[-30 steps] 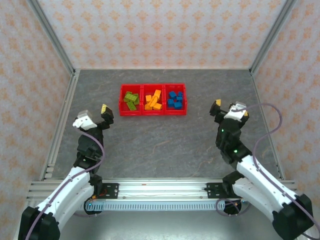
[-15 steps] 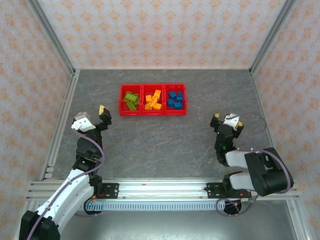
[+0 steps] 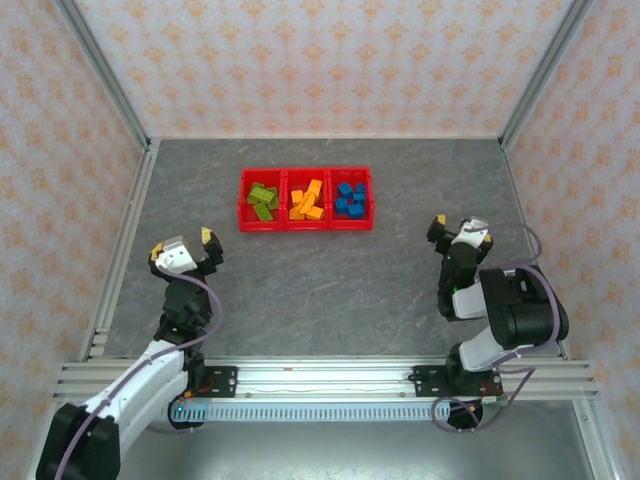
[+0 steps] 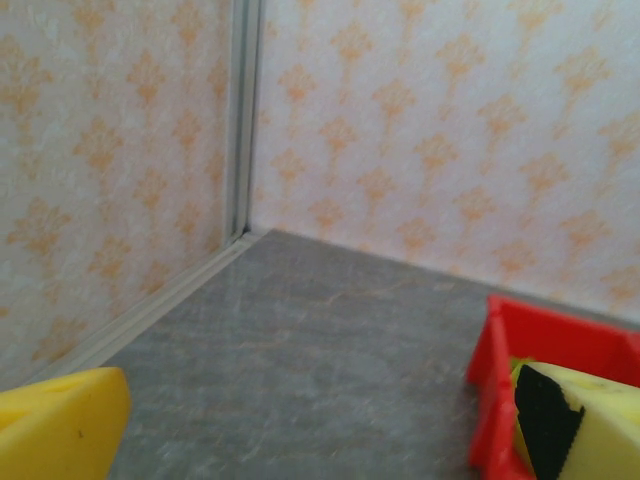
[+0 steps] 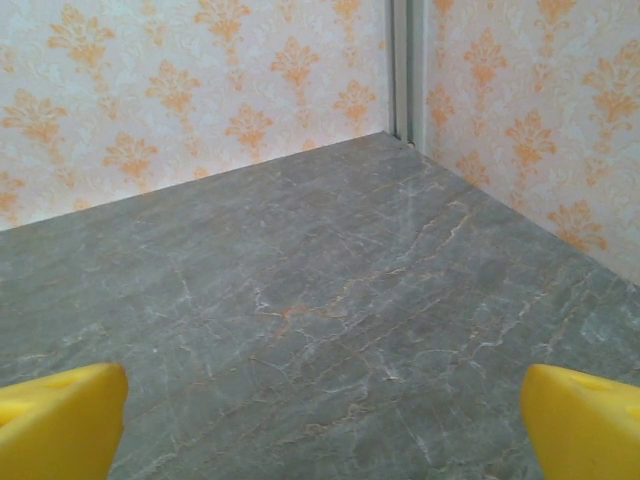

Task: Sort the legos into containers by color
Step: Reset both arms

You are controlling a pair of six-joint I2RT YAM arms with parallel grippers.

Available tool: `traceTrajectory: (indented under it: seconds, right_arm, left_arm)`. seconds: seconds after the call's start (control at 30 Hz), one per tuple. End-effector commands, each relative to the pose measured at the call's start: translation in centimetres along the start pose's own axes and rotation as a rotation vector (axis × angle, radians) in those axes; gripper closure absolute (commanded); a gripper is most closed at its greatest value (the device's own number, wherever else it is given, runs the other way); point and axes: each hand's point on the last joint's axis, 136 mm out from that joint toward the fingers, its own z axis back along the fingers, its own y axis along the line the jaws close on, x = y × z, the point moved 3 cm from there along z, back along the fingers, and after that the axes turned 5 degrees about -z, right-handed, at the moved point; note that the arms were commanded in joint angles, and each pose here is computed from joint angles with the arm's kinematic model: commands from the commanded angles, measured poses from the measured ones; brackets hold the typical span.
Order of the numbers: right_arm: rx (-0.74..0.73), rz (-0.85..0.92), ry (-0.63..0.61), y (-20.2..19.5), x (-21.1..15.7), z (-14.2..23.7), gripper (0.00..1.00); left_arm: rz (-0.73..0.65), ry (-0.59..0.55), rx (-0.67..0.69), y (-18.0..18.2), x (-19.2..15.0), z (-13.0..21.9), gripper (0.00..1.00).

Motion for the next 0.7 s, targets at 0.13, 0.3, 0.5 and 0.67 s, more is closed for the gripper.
traceTrajectory:
  seconds: [0.13,0.3,0.5,0.67]
  right_arm:
    - [0.02,-0.028,-0.023,0.5,0.8,-0.1,0.0]
    - [0.019,-0.028,-0.026,0.5,0.8,0.0,0.0]
    - [0.016,-0.027,-0.027,0.5,0.8,0.0,0.0]
    - [0.017,-0.029,-0.027,0.5,0.8,0.0,0.0]
  left_arm:
    - [-0.099,0.007,-0.014,-1.0,-2.2,-1.8,0.0]
    - [-0.132,-0.029,-0.155,-3.9,-2.6,-4.7,0.01]
    - [0.011,0.045,-0.102,-1.0,-4.3,-7.2,0.02]
    - [-0.011,0.082,-0.098,-1.5,-4.7,-8.4,0.01]
